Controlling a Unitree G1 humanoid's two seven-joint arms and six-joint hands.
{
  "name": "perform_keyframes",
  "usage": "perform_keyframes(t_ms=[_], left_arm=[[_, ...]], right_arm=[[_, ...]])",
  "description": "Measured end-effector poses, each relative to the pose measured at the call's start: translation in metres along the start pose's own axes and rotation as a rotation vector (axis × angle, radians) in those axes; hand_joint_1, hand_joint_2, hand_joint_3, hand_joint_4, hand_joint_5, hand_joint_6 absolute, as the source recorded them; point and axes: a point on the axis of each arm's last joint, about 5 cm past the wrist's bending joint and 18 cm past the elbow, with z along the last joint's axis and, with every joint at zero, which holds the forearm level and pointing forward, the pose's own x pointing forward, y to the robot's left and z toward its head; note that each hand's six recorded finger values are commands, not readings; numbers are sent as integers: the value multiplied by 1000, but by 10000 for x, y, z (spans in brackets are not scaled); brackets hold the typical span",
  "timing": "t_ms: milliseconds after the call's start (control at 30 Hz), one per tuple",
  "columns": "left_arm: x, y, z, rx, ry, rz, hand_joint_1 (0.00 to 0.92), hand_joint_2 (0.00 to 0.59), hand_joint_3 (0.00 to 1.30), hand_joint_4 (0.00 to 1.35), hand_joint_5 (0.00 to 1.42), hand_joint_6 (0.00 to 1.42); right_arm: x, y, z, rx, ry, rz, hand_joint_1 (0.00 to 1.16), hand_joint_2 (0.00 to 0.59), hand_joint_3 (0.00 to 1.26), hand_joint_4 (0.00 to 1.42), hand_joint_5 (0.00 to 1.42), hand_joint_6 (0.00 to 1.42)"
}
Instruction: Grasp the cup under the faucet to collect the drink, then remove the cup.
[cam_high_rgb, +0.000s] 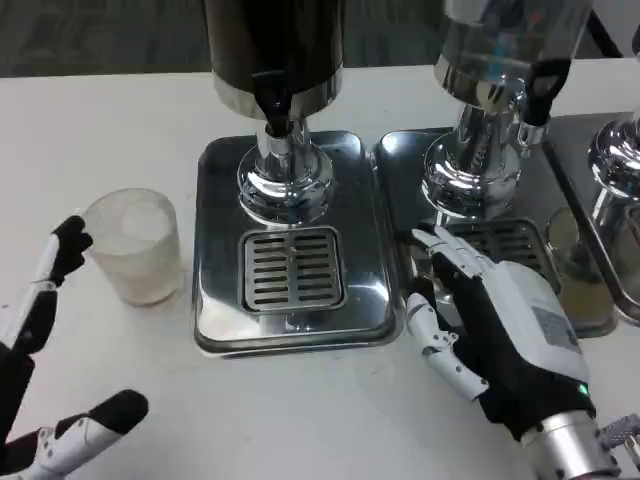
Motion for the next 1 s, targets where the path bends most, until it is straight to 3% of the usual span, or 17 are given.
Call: perform_keyframes(t_ms=[133,267,367,667,1000], left_arm=[[35,3,-19,-40,14,48,0,10,0,0,124,184],[102,9,-69,-84,77,50,0,0,0,0,112,190],[210,-4,-135,-91,122,11,0,0,0,0,102,184],[589,-45,-297,-63,178,-67,0,0,0,0,62,160],[838,-10,-402,22,233,-131,0,0,0,0,9,140]], right_arm=[[1,1,-1,7,1,0,91,550,214,119,119,121],[4,2,-2,15,3,0,97,550,217,122,120,124],[14,1,0,17,1,1,104,549,218,128,130,128],[26,-7,3,24,-1,-3,115,549,235,141,143,137],[29,8,19,50,2,-10,120,549,249,151,161,143]])
